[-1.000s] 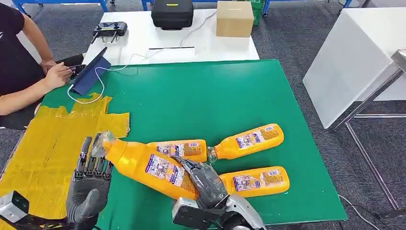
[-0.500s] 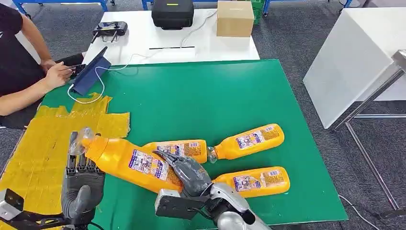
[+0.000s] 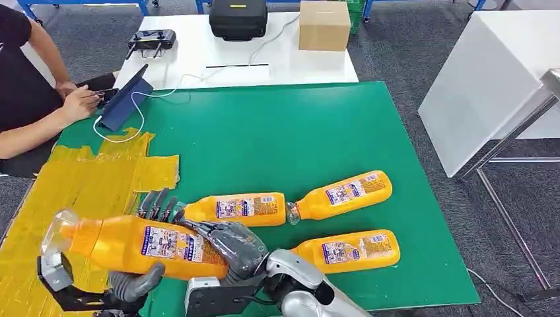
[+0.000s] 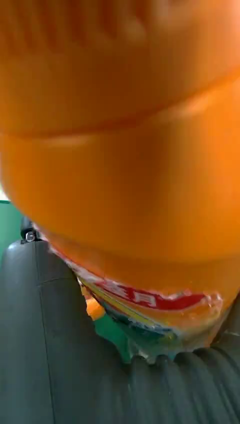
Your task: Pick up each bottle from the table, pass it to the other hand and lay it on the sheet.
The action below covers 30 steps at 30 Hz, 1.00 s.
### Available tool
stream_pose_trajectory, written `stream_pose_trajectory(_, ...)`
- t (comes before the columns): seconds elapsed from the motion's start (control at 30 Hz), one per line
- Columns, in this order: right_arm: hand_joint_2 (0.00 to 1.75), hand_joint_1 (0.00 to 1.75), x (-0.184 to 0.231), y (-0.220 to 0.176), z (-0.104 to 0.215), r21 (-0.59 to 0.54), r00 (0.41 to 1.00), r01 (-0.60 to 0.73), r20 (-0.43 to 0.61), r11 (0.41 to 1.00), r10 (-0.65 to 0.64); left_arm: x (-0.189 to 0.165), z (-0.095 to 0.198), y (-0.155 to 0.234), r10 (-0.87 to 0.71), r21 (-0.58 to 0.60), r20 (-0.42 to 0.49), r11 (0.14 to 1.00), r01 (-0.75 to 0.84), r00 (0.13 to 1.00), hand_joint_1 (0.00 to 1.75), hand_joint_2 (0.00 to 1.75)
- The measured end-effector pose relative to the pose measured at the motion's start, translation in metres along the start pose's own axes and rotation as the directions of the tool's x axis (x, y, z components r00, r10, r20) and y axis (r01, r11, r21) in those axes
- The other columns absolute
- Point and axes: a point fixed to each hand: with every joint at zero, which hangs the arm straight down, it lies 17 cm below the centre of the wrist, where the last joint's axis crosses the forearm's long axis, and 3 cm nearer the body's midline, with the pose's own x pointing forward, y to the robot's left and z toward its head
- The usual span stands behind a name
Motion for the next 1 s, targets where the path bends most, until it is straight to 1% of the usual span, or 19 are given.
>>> stream_pose_trajectory(0.23,1.75,1.75,-0.0019,0.0037,-0.0004,0.011,1.0,0.004,-0.005,1.0,-0.004,0.0025,0.0013,-0.0031,0.014,-0.011,0.022,1.0,-0.014,1.0,1.75,1.75)
stream_pose_trajectory(0.77,1.75,1.75,-0.004,0.0054,-0.0002,0.012,1.0,0.007,-0.01,1.0,-0.007,0.0047,0.0028,-0.0015,0.041,-0.004,0.031,0.999,-0.041,0.999,1.75,1.75)
stream_pose_trajectory(0.93,1.75,1.75,-0.0059,0.0022,-0.0004,-0.012,1.0,0.002,-0.012,1.0,-0.002,0.0061,0.0038,0.0011,0.055,0.007,0.038,0.998,-0.056,0.998,1.75,1.75)
stream_pose_trajectory(0.97,1.75,0.72,-0.0066,0.0009,0.0003,-0.027,1.0,-0.005,-0.011,1.0,0.005,0.0065,0.0037,0.0014,0.057,0.01,0.039,0.998,-0.057,0.998,1.75,1.75)
stream_pose_trajectory(1.0,1.75,0.0,-0.008,-0.0002,0.0014,-0.043,1.0,-0.011,-0.014,0.999,0.01,0.0068,0.0038,0.0017,0.057,0.013,0.04,0.998,-0.058,0.998,1.75,1.75)
